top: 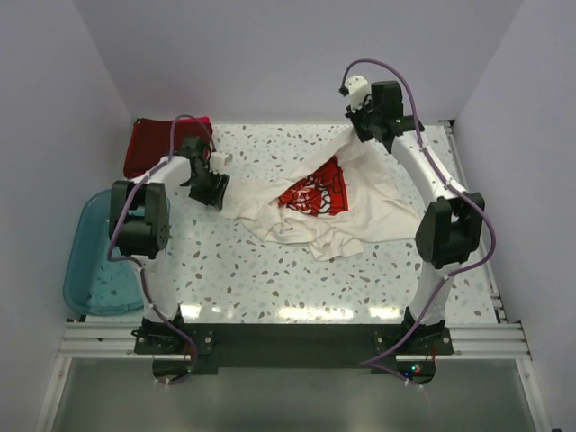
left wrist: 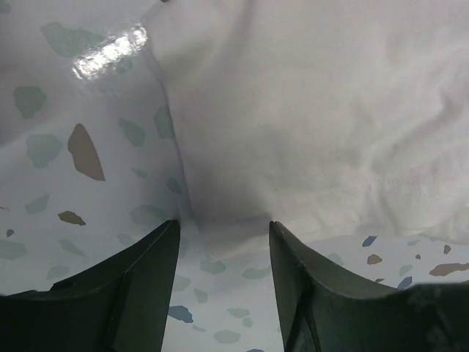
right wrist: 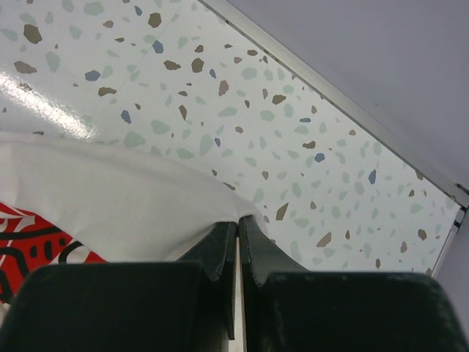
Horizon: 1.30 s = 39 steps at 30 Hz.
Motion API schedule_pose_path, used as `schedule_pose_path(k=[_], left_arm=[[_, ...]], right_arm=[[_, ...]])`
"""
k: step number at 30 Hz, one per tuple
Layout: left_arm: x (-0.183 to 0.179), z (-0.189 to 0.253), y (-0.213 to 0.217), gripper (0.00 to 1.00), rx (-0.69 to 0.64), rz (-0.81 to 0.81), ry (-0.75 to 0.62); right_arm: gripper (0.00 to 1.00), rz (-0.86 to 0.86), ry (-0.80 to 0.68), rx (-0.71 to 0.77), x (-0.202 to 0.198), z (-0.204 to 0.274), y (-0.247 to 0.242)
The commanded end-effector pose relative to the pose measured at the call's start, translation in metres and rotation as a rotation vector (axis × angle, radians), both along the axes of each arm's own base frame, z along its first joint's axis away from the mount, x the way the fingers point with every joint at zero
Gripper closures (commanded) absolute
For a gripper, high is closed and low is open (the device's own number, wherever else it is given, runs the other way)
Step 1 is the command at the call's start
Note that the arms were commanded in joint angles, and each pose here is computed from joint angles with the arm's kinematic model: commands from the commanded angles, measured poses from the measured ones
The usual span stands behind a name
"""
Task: Fold and stack the t-shirts
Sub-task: Flatten the tshirt out
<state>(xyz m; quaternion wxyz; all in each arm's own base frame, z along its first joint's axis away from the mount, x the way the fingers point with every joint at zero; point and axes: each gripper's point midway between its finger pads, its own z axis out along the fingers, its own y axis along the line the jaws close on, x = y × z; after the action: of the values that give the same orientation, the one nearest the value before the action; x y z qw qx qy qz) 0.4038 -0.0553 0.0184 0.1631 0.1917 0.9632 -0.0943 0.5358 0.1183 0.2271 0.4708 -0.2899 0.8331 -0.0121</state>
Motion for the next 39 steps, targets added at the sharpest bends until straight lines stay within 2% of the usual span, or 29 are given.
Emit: schedule_pose_path(k=[1, 4, 5, 7, 8, 10, 12, 13, 14, 15, 16, 17, 18, 19, 20, 21, 22, 25, 27, 28, 30, 32, 33, 34, 35, 36, 37, 38, 39], left_arm=[[-0.016, -0.014, -0.012, 0.44, 0.004, -0.022, 0.057], [-0.019, -0.025, -0.006, 0.56, 0.050, -0.014, 0.070], [-0.017, -0.026, -0.004, 0.66, 0.066, -0.006, 0.070], [-0.014, -0.028, -0.004, 0.77, 0.067, -0.006, 0.079], [-0.005, -0.020, -0.011, 0.86, 0.028, -0.009, 0.064], [0.013, -0.007, -0.019, 0.98, -0.014, -0.020, 0.023], [0.059, 0.033, -0.040, 1.00, -0.110, -0.066, -0.114], [0.081, 0.050, -0.047, 1.00, -0.138, -0.079, -0.184], [0.118, 0.100, -0.058, 1.00, -0.178, -0.102, -0.327], [0.138, 0.109, -0.062, 1.00, -0.193, -0.106, -0.370], [0.158, 0.133, -0.067, 1.00, -0.209, -0.106, -0.442], [0.186, 0.200, -0.076, 1.00, -0.271, -0.116, -0.604], [0.200, 0.218, -0.079, 1.00, -0.294, -0.109, -0.665], [0.217, 0.262, -0.082, 1.00, -0.322, -0.109, -0.812], [0.219, 0.295, -0.087, 1.00, -0.389, -0.100, -0.892], [0.210, 0.349, -0.087, 1.00, -0.426, -0.098, -1.019], [0.216, 0.379, -0.083, 1.00, -0.487, -0.052, -1.154], [0.173, 0.499, -0.071, 1.00, -0.606, -0.040, -1.523], [0.155, 0.542, -0.064, 1.00, -0.630, -0.031, -1.626], [0.142, 0.571, -0.055, 1.00, -0.656, -0.022, -1.679], [0.131, 0.587, -0.048, 1.00, -0.670, -0.027, -1.701], [0.135, 0.568, -0.041, 1.00, -0.662, -0.029, -1.635], [0.124, 0.567, -0.041, 1.00, -0.660, -0.041, -1.612], [0.135, 0.524, -0.039, 1.00, -0.640, -0.047, -1.507], [0.119, 0.522, -0.042, 1.00, -0.637, -0.072, -1.490], [0.118, 0.503, -0.033, 1.00, -0.616, -0.069, -1.449], [0.121, 0.449, -0.027, 1.00, -0.593, -0.069, -1.331], [0.104, 0.446, -0.023, 1.00, -0.581, -0.081, -1.317], [0.102, 0.394, -0.019, 1.00, -0.578, -0.059, -1.187]], right_arm=[[1.00, 0.008, -0.070, 0.012, 0.000, 0.031, -0.005], [1.00, 0.005, -0.062, 0.014, -0.001, 0.031, -0.008], [1.00, 0.003, -0.057, 0.015, -0.002, 0.030, -0.011], [1.00, -0.016, -0.036, 0.022, -0.003, 0.028, -0.020], [1.00, -0.024, -0.032, 0.026, -0.001, 0.028, -0.024], [1.00, -0.059, -0.029, 0.032, 0.003, 0.029, -0.042], [1.00, -0.107, -0.047, 0.029, 0.012, 0.034, -0.065], [1.00, -0.125, -0.099, 0.034, 0.021, 0.053, -0.072], [1.00, -0.171, -0.110, 0.026, 0.031, 0.052, -0.091], [1.00, -0.197, -0.135, 0.039, 0.038, 0.062, -0.099], [1.00, -0.214, -0.208, 0.052, 0.047, 0.095, -0.106], [1.00, -0.231, -0.223, 0.059, 0.056, 0.098, -0.113], [1.00, -0.253, -0.256, 0.069, 0.061, 0.112, -0.121], [1.00, -0.273, -0.354, 0.085, 0.063, 0.153, -0.131], [1.00, -0.309, -0.393, 0.100, 0.064, 0.168, -0.147], [1.00, -0.320, -0.502, 0.121, 0.060, 0.210, -0.152], [1.00, -0.332, -0.561, 0.138, 0.057, 0.231, -0.156], [1.00, -0.367, -0.847, 0.222, 0.015, 0.335, -0.174], [1.00, -0.365, -1.039, 0.249, -0.033, 0.401, -0.182], [1.00, -0.360, -1.082, 0.247, -0.048, 0.416, -0.185], [1.00, -0.333, -1.144, 0.226, -0.084, 0.439, -0.180], [1.00, -0.268, -1.121, 0.207, -0.099, 0.435, -0.168], [1.00, -0.251, -1.030, 0.166, -0.086, 0.398, -0.166], [1.00, -0.221, -1.049, 0.152, -0.116, 0.406, -0.158], [1.00, -0.158, -0.940, 0.088, -0.104, 0.356, -0.151], [1.00, -0.127, -0.869, 0.060, -0.110, 0.330, -0.145], [1.00, -0.071, -0.874, 0.034, -0.144, 0.331, -0.134], [1.00, -0.035, -0.830, -0.046, -0.152, 0.309, -0.132], [1.00, -0.012, -0.666, -0.057, -0.158, 0.247, -0.129]])
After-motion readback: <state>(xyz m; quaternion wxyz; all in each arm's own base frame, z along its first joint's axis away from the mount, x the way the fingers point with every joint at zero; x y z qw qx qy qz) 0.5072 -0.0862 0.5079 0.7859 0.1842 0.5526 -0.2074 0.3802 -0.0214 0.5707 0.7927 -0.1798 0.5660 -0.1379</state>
